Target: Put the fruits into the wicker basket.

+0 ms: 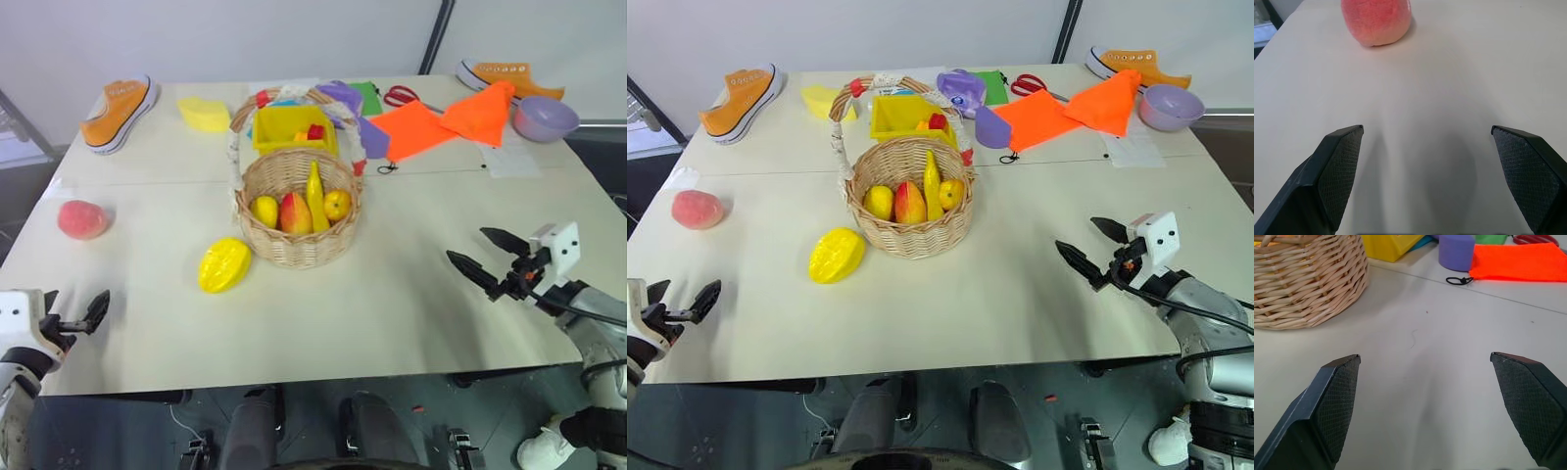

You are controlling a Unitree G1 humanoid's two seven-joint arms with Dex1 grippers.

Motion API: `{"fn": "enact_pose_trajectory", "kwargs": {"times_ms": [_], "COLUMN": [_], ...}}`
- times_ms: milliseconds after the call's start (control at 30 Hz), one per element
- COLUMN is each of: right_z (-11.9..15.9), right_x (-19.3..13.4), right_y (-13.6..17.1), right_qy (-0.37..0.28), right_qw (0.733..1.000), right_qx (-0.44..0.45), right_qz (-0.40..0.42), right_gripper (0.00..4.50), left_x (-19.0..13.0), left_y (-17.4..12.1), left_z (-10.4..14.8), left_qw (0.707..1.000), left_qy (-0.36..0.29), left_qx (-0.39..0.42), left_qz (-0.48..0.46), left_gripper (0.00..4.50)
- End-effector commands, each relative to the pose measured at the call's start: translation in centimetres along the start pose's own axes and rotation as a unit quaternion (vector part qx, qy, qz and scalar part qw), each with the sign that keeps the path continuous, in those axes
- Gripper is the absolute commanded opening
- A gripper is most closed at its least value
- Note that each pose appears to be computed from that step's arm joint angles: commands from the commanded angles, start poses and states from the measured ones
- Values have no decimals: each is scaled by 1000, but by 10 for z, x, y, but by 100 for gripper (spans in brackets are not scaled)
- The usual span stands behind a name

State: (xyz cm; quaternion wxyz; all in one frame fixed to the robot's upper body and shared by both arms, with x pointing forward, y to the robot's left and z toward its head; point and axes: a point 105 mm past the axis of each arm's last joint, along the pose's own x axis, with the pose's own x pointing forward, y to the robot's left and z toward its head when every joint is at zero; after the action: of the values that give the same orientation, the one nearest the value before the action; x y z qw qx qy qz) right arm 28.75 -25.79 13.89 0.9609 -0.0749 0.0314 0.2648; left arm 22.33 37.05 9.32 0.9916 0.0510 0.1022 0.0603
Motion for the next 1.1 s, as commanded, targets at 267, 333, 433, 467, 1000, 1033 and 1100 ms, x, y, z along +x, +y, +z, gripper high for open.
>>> {"fn": "enact_pose_trajectory", "kwargs": {"times_ms": [267,333,433,467,1000,1033,1100], "right_z": [44,56,74,79,107,106,105], "right_x": [17,22,26,27,28,28,28], "right_y": [37,52,77,86,181,182,184], "right_qy": [-35,-44,-57,-60,-125,-126,-127], "right_qw": [996,992,983,980,926,925,924], "right_qx": [-50,-55,-62,-64,-59,-60,-62], "right_qz": [71,105,161,180,350,353,356], "right_gripper": [443,443,443,443,443,443,443], "left_x": [9,15,28,32,105,108,115], "left_y": [12,15,18,20,24,24,26], "left_z": [40,53,69,74,106,106,104], "left_qw": [996,993,990,989,991,991,991], "left_qy": [-67,-82,-83,-82,-22,-19,-8], "left_qx": [-3,-7,-3,-7,-3,-5,-12], "left_qz": [60,81,113,126,129,130,134], "left_gripper": [450,450,450,450,450,450,450]}}
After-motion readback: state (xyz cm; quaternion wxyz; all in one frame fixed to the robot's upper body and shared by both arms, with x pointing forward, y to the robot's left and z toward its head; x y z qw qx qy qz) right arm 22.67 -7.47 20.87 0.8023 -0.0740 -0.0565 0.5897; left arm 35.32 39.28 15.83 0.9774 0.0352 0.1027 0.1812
